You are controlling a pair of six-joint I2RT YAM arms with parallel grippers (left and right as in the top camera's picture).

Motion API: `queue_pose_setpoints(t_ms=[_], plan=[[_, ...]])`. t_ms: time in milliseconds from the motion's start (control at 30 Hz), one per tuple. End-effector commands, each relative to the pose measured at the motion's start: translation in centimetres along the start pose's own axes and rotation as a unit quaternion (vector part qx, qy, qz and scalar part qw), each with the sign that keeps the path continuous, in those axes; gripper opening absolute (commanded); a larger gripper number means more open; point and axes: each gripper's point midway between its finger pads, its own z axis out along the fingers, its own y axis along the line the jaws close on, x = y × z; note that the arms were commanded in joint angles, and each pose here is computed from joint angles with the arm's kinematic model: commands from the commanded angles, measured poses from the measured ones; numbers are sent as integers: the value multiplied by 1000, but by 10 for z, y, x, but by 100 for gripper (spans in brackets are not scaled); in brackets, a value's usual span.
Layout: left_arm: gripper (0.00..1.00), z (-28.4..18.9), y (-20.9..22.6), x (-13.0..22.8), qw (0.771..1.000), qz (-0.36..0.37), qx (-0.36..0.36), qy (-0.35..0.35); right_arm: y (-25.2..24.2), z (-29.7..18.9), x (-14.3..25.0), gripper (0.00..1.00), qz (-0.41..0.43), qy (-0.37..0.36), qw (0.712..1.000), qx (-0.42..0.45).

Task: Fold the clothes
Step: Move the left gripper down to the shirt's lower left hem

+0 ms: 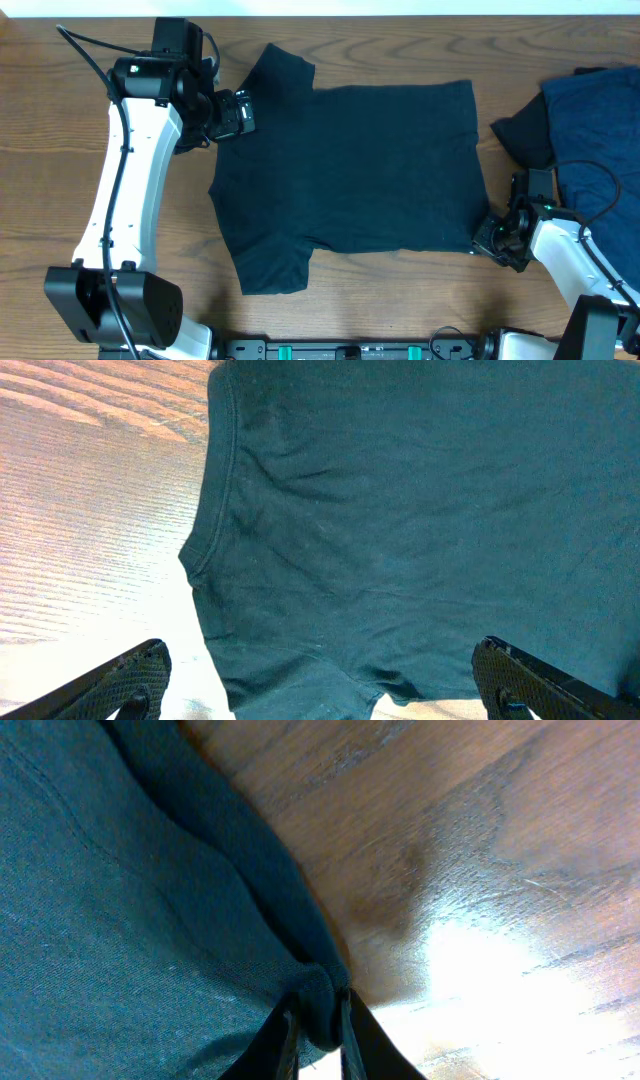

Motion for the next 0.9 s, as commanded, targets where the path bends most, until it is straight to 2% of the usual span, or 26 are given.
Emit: queue_pose_setpoints(t_ms=[0,100,267,333,467,867], plan=[[98,3,4,1,1000,-4,-7,5,-2,2,0,18,7,-2,1000,-1],[98,3,4,1,1000,-4,-7,5,0,2,-3,29,7,-10,1000,-5],[98,3,4,1,1000,-4,-7,5,1,2,-5,31,8,-12,1000,-7],[98,3,4,1,1000,-4,-7,5,1,3,-4,25,8,-12,1000,-6],[98,3,4,1,1000,-4,-7,5,1,3,-4,2,8,-11,1000,-6],[98,3,4,1,1000,-4,-7,5,0,3,-4,1,8,-10,1000,-6]])
